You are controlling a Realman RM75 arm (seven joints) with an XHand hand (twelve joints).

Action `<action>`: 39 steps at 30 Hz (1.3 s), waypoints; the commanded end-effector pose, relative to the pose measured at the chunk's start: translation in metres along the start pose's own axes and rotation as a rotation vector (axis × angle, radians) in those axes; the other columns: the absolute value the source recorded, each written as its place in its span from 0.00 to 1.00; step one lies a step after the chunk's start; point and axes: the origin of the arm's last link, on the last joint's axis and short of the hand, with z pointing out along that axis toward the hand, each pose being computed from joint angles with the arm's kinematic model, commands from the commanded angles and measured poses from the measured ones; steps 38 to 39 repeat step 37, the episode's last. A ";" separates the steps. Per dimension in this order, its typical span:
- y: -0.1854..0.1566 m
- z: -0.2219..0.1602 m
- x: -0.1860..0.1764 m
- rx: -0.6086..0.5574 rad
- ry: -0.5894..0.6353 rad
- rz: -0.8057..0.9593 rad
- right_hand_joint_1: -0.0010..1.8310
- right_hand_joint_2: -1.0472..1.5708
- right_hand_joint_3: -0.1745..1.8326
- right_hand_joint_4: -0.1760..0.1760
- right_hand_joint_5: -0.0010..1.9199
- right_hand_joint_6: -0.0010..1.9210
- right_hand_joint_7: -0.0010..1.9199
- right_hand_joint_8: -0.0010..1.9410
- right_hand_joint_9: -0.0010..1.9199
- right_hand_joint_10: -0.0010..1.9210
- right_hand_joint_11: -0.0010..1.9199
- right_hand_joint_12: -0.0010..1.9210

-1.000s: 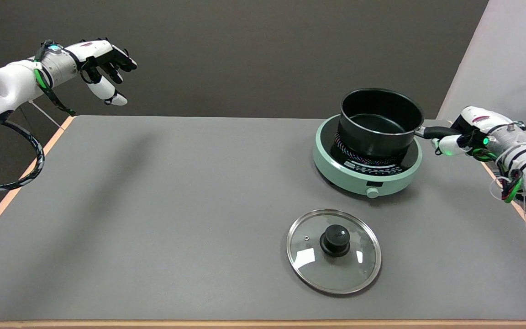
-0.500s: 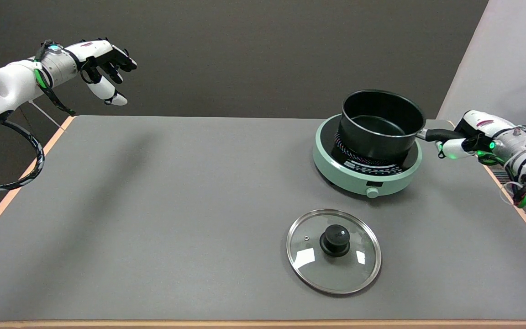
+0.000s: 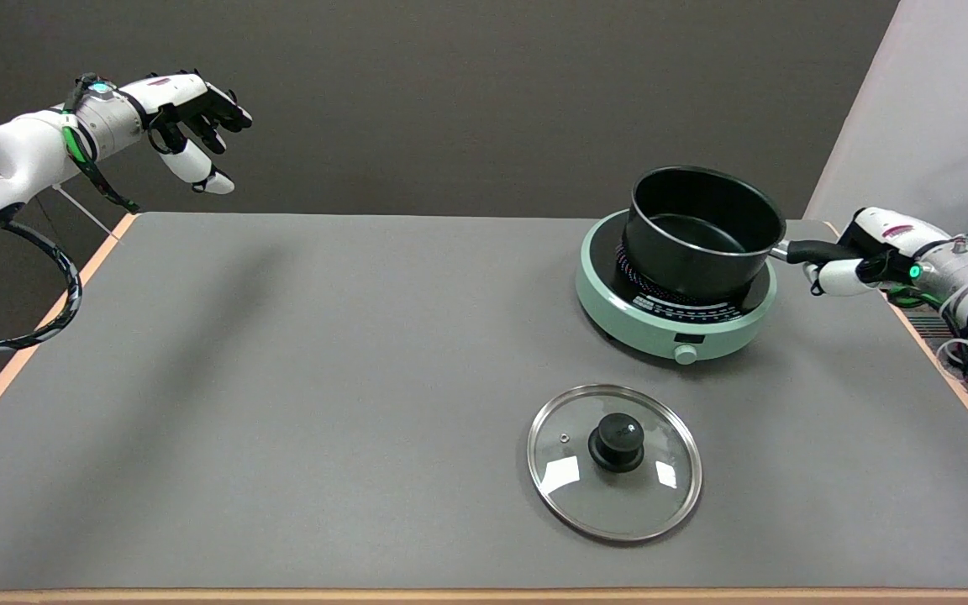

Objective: Pick up the pot.

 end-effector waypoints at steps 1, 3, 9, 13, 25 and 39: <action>0.023 0.001 0.007 0.028 0.007 0.031 0.54 0.84 0.62 0.43 1.00 1.00 1.00 0.99 1.00 1.00 1.00 1.00; 0.028 -0.002 0.015 0.027 0.029 0.041 0.54 0.84 0.63 0.43 1.00 1.00 1.00 0.99 1.00 1.00 1.00 1.00; 0.034 -0.015 0.044 0.067 0.110 0.062 0.53 0.85 0.65 0.42 1.00 1.00 1.00 0.99 1.00 1.00 1.00 1.00; 0.036 -0.028 0.062 0.096 0.161 0.068 0.53 0.85 0.65 0.42 1.00 1.00 1.00 0.99 1.00 1.00 1.00 1.00; 0.055 -0.080 0.069 0.131 0.236 0.116 0.54 0.86 0.66 0.42 1.00 1.00 1.00 0.99 1.00 1.00 1.00 1.00; 0.105 -0.139 0.039 -0.003 0.223 0.156 0.54 0.86 0.67 0.42 1.00 1.00 1.00 0.99 1.00 1.00 1.00 1.00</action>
